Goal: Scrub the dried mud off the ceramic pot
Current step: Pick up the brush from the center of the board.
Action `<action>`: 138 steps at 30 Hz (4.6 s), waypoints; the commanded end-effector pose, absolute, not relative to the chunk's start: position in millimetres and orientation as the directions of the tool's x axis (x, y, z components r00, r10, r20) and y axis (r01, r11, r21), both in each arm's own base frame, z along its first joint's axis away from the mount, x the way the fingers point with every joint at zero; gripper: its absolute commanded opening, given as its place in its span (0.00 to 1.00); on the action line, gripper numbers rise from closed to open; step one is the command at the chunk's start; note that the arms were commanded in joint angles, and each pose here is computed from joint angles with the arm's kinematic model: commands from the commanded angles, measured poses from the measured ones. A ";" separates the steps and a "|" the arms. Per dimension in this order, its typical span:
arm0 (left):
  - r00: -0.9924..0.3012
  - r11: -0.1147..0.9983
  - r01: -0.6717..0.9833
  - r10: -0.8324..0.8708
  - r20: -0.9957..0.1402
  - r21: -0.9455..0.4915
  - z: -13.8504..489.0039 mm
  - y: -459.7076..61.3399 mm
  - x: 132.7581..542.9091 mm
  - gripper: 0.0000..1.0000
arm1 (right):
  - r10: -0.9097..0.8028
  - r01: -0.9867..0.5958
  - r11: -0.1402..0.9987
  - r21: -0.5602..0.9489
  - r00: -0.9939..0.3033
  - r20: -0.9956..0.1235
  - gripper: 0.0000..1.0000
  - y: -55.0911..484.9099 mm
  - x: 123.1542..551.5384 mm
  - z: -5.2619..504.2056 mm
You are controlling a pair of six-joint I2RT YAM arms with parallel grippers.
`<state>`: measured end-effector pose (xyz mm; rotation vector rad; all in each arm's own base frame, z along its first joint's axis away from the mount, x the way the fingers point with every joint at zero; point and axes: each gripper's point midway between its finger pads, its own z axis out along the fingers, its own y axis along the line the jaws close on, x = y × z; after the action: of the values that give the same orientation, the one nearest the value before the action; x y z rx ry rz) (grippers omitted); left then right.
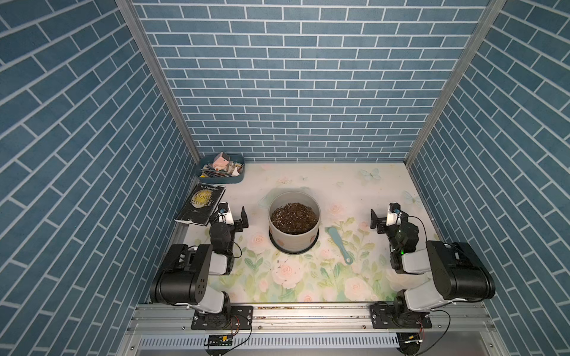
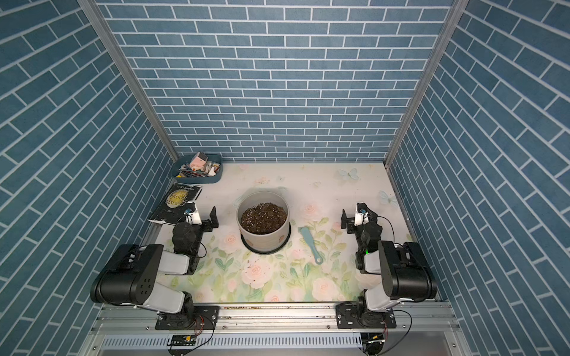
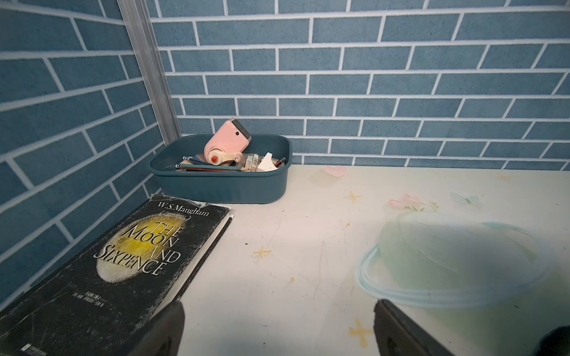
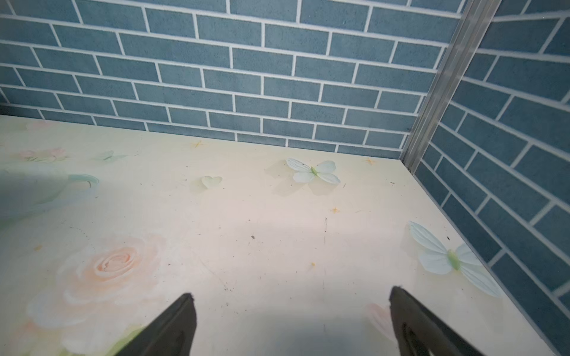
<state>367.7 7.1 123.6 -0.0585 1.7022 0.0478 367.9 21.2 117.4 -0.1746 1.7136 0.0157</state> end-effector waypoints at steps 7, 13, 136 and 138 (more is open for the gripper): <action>-0.104 0.998 -0.065 -0.012 -0.994 -0.005 131.5 7.9 372.8 1.00 | -0.089 -0.108 0.991 -0.077 -0.111 -0.990 1.00 19.3 372.9 125.8; -0.155 0.987 -0.162 -0.041 -0.987 -0.016 129.6 23.8 380.5 1.00 | -0.088 -0.107 0.991 -0.076 -0.112 -0.990 1.00 18.9 372.9 125.7; -0.458 0.008 0.849 -0.488 -0.743 -0.529 380.2 -299.0 193.1 0.76 | 0.207 -0.797 -0.064 0.601 -0.599 -0.773 0.00 307.7 135.7 340.4; -0.468 0.001 0.845 -0.483 -0.740 -0.534 380.5 -302.5 195.4 0.67 | 0.204 -0.793 -0.061 0.606 -0.604 -0.770 0.00 308.3 136.3 338.5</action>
<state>194.5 -303.6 360.4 0.4281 1.3158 -1.6500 140.4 310.0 330.0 -0.6456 1.5336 1.7210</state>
